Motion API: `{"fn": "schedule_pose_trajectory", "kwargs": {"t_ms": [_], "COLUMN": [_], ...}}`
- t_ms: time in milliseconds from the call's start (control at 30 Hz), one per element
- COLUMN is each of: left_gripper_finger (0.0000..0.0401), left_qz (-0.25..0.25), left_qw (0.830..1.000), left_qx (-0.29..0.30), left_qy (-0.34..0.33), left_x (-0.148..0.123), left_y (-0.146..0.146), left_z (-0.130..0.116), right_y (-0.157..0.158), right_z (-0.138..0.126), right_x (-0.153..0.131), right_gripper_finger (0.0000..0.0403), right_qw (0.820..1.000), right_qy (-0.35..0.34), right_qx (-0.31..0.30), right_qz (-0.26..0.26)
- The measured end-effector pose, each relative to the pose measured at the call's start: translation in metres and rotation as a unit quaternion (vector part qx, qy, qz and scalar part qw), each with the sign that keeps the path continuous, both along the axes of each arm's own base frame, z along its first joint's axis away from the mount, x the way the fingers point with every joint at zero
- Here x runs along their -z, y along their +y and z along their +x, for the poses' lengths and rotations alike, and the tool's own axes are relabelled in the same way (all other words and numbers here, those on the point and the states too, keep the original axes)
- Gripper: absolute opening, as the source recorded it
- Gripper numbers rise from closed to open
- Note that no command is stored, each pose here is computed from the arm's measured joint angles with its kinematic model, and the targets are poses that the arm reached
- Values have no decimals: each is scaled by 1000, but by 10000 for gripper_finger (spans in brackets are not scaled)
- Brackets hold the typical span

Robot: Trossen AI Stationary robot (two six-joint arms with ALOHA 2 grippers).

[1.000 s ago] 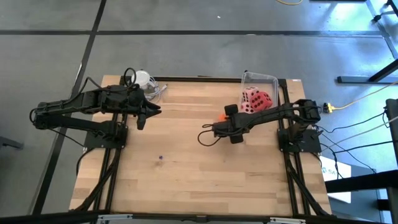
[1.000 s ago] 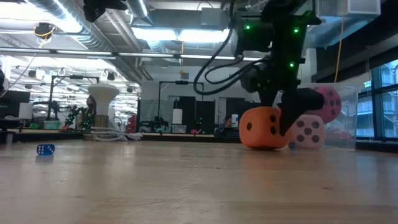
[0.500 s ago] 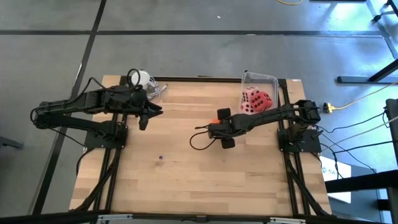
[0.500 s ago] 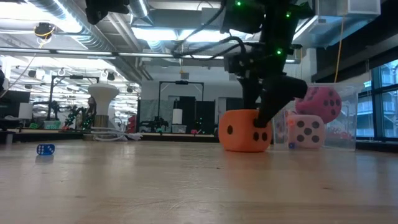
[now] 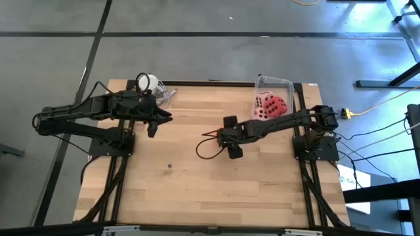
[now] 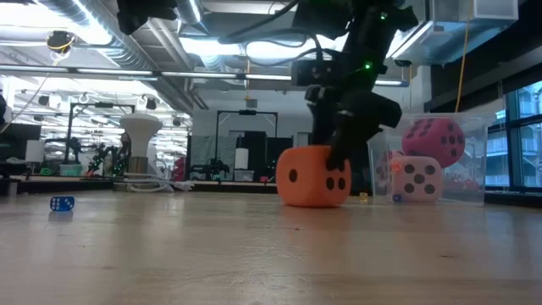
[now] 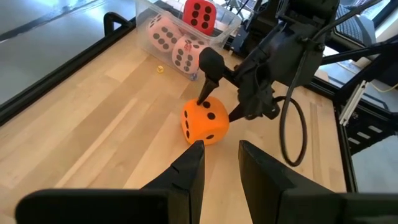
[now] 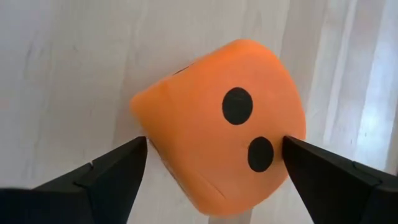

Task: Pick & Place Dice
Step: Put the large orange die into the container

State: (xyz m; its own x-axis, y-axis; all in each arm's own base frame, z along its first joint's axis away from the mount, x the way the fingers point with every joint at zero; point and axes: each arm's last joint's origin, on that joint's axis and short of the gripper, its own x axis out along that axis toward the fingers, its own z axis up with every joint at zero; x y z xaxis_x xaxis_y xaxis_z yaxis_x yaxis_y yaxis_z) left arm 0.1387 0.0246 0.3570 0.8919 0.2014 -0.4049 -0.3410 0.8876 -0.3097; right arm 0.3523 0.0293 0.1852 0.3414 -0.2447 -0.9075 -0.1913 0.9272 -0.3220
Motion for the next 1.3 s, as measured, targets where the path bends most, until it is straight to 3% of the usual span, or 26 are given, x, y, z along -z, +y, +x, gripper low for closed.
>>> {"fn": "schedule_pose_trajectory", "kwargs": {"t_ms": [700,833,1000,1300], "left_gripper_finger": [90,90,90,90], "left_qz": [-6,-6,-6,-10], "left_qw": [1000,1000,1000,1000], "left_qx": [-2,-2,-2,6], "left_qy": [-1,-1,-1,-2], "left_x": [0,0,0,0], "left_y": [0,0,0,-1], "left_z": [0,0,0,0], "right_y": [-7,-7,-7,-5], "right_z": [7,7,7,7], "right_x": [9,9,9,9], "right_gripper_finger": [312,276,195,168], "right_qw": [999,999,998,998], "right_qy": [-8,-9,-16,-20], "right_qx": [27,31,44,54], "right_qz": [22,24,30,35]}}
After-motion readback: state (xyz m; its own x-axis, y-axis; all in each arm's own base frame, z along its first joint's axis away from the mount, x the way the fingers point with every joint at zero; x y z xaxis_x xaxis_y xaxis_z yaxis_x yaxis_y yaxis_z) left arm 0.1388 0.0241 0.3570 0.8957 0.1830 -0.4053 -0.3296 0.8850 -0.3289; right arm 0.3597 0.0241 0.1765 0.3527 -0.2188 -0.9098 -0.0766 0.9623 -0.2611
